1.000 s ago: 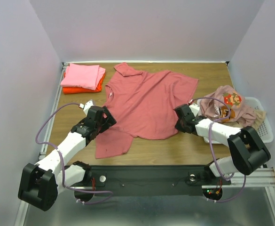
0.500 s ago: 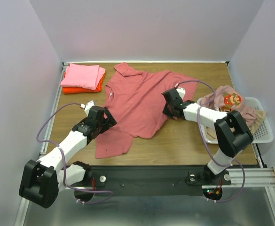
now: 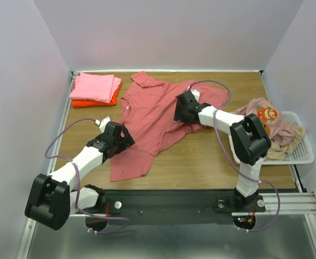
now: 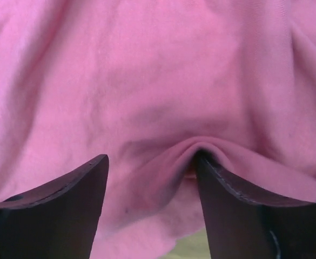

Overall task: Fold and stack the t-shirts
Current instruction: Flatten the tshirt out

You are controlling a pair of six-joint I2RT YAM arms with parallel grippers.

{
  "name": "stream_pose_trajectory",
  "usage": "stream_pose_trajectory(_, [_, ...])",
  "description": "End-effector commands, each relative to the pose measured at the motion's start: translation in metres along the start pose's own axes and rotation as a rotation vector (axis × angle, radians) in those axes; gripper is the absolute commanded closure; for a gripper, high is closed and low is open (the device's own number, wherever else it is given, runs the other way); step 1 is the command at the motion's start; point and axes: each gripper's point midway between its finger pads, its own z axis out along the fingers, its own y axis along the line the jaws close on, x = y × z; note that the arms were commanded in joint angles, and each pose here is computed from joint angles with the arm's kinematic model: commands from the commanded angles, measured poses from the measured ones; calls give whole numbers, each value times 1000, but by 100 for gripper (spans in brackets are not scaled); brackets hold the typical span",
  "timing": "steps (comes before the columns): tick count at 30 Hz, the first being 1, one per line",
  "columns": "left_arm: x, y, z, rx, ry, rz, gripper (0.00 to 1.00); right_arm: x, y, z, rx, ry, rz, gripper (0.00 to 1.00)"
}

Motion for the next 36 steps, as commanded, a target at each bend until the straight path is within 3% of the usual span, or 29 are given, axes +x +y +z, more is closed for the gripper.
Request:
stream_pose_trajectory(1, [-14, -14, 0, 38, -36, 5, 2, -25, -1, -50, -52, -77, -30, 27])
stream_pose_trajectory(11, [-5, -16, 12, 34, 4, 15, 2, -8, -26, -87, -80, -89, -5, 23])
stream_pose_trajectory(14, [-3, -14, 14, 34, 6, 12, 2, 11, -34, -91, -90, -55, 17, 26])
stream_pose_trajectory(17, [-1, -15, 16, 44, 10, 9, 2, 26, -39, -84, -80, -22, 33, 34])
stream_pose_trajectory(23, [3, -12, 19, 36, 21, 15, 2, 28, -53, -62, 34, -39, 70, 38])
stream_pose_trajectory(26, [3, -13, 19, 42, 20, 11, 2, 25, -59, -50, 90, -64, 70, 48])
stream_pose_trajectory(30, [4, -13, 18, 43, 21, 12, 2, 22, -58, -39, 119, -69, 75, 51])
stream_pose_trajectory(31, [4, -12, 18, 41, 21, 14, 1, 22, -55, -37, 110, -65, 80, 61])
stream_pose_trajectory(36, [1, -13, 17, 40, 11, 10, 2, 16, -52, -42, 92, -80, 85, 85])
